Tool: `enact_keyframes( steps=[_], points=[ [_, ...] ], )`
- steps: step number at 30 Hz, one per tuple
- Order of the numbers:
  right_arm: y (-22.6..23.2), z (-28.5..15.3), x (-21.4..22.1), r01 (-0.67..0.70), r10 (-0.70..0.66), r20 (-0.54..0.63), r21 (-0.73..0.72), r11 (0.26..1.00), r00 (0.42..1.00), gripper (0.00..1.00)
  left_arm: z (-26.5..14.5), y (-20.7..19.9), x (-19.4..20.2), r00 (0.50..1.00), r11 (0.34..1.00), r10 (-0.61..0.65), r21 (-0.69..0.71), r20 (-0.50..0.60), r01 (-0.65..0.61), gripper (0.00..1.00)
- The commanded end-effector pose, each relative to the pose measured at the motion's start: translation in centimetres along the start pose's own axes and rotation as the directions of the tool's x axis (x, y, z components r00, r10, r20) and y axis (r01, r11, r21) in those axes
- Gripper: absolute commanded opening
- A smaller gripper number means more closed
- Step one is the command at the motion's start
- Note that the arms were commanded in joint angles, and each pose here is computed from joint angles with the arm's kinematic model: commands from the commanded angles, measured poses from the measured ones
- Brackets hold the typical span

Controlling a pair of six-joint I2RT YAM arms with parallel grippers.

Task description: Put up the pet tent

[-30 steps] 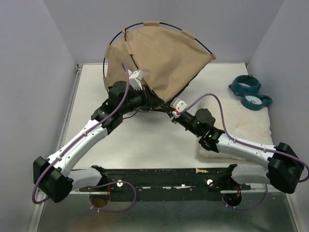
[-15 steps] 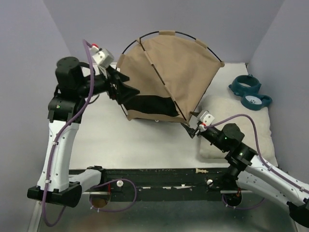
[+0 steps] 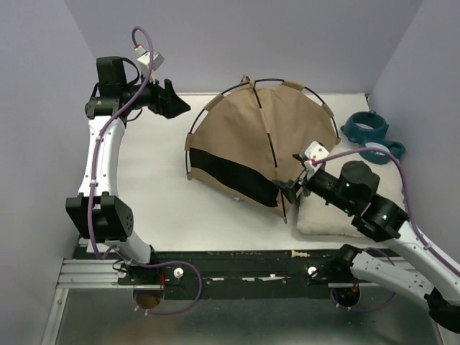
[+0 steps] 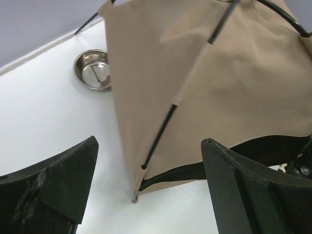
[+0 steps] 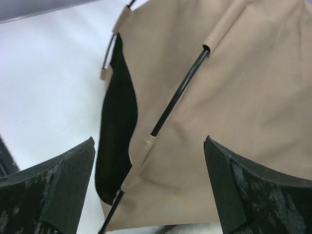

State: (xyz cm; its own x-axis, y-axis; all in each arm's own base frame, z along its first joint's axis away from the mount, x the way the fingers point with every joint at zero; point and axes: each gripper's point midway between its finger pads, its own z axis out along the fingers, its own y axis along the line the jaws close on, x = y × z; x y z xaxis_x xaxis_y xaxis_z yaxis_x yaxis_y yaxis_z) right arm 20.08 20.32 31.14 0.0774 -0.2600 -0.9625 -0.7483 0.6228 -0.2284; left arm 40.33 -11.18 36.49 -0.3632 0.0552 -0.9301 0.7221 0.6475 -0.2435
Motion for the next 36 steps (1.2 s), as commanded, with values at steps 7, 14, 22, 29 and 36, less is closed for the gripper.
enact_keyframes(
  steps=[7,14,22,29,36],
  points=[
    [-4.9,5.8,-2.7,-0.016,0.031,-0.068,0.210,0.978,0.997,0.97,6.4,-5.1,0.1,0.995,0.969,0.100,0.224,0.029,-0.104,0.98],
    [-4.7,7.8,-3.1,0.025,-0.011,-0.078,0.181,0.983,0.997,0.76,9.3,-2.7,2.7,0.994,0.982,0.111,0.154,-0.022,-0.106,0.92],
    [-4.3,9.2,-2.6,0.107,-0.096,-0.090,0.133,0.985,0.991,0.35,7.8,-5.4,2.9,0.990,0.957,0.143,0.258,-0.015,-0.135,0.44],
    [-3.9,9.8,-8.8,0.241,-0.248,0.107,0.072,0.968,0.963,0.01,0.5,-11.8,-0.1,0.982,0.963,0.130,0.217,0.138,-0.158,0.00],
    [-6.6,12.4,-13.0,0.262,-0.287,0.175,0.155,0.953,0.942,0.67,-7.0,-13.6,0.8,0.945,0.984,-0.129,-0.079,0.299,0.159,0.00]
  ],
)
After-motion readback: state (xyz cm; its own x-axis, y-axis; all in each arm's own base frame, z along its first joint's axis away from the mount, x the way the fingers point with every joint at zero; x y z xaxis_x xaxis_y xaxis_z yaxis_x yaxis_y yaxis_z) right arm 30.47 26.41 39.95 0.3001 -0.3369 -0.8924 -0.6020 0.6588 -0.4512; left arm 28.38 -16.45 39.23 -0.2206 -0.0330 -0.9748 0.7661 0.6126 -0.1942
